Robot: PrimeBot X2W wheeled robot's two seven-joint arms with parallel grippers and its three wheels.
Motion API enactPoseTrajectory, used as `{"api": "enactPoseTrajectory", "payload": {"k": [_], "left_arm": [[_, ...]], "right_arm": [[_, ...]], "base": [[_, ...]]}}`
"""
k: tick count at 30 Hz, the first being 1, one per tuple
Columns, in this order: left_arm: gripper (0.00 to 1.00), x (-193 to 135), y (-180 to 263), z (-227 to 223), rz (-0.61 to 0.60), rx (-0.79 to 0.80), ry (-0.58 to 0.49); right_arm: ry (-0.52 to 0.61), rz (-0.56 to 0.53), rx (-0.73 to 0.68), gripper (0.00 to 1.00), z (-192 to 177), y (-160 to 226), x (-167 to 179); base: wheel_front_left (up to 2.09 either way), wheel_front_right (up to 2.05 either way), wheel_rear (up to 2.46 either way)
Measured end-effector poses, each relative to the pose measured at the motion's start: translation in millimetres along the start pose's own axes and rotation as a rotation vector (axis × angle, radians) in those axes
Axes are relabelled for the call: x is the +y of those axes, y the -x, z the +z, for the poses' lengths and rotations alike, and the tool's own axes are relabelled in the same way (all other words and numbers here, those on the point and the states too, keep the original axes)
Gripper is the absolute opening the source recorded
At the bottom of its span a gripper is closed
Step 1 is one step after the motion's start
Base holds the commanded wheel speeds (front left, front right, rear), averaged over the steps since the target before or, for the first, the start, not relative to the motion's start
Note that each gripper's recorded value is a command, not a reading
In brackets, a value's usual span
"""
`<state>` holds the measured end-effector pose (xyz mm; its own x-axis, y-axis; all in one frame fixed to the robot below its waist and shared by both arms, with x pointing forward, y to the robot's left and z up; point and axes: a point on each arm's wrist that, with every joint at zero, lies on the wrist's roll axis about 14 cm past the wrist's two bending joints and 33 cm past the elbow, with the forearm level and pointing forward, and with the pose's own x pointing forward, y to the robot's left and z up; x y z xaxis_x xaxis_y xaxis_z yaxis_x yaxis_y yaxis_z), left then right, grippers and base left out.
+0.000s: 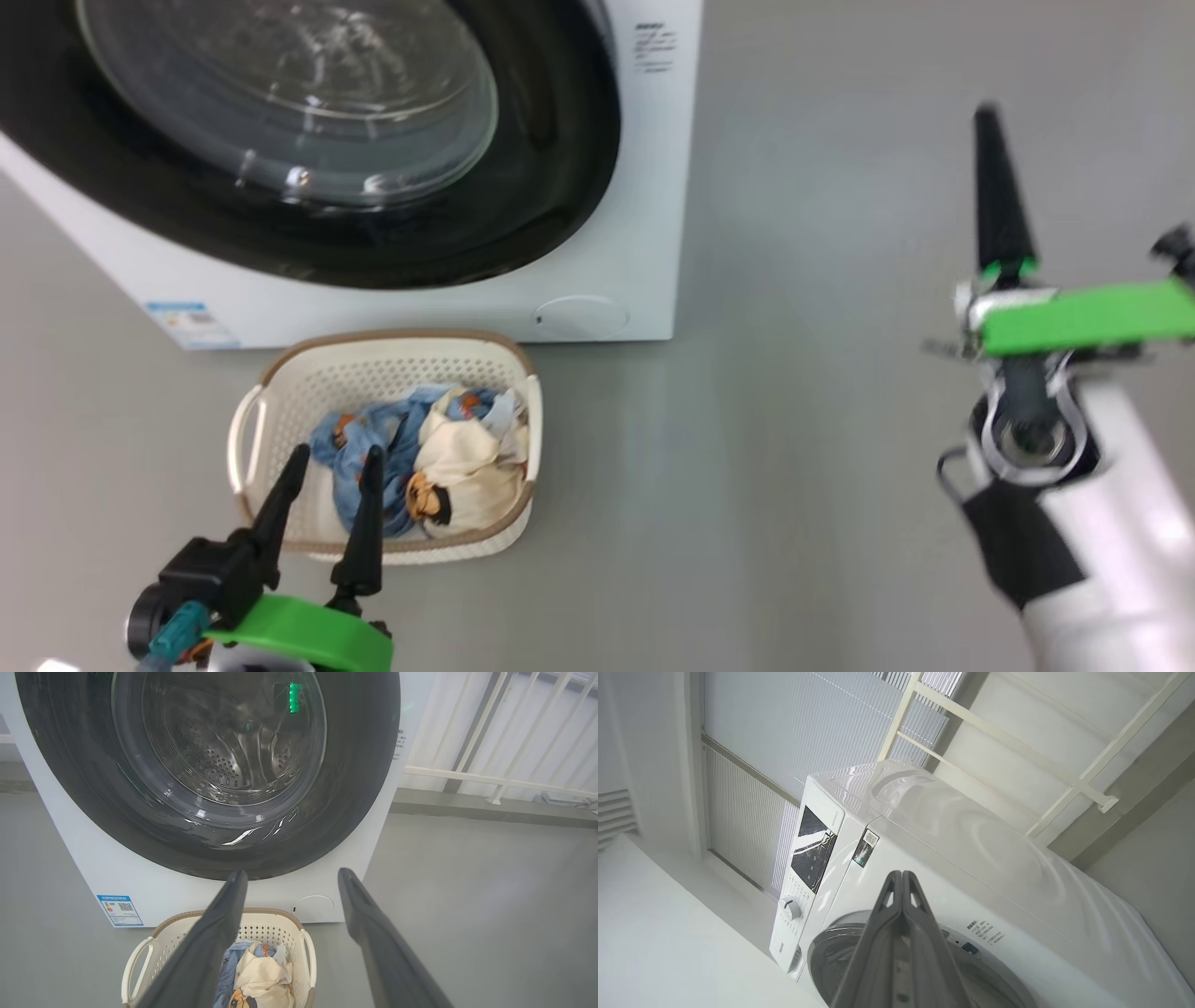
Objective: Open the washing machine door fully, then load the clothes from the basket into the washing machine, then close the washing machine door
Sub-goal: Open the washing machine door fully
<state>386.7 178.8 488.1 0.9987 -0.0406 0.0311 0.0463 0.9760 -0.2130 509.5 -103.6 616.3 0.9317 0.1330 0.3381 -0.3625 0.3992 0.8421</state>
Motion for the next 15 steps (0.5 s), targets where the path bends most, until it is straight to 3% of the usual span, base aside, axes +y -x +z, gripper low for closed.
{"api": "enactPoseTrajectory", "payload": {"k": [1, 8, 15], "left_arm": [[1.0, 0, 0, 0, 0.0, 0.0, 0.0], [1.0, 9, -4, -1, 0.028, 0.003, 0.006], [1.0, 16, -6, -3, 0.051, 0.01, 0.009]], "right_arm": [[0.0, 0.0, 0.0, 0.0, 0, 0, 0], [-0.288, 0.03, 0.225, 0.0, -28, -43, 10], [-0.298, 0.044, 0.531, 0.0, -77, -66, 2]], "base": [[0.0, 0.0, 0.0], [0.0, 0.0, 0.0], [0.0, 0.0, 0.0]]}}
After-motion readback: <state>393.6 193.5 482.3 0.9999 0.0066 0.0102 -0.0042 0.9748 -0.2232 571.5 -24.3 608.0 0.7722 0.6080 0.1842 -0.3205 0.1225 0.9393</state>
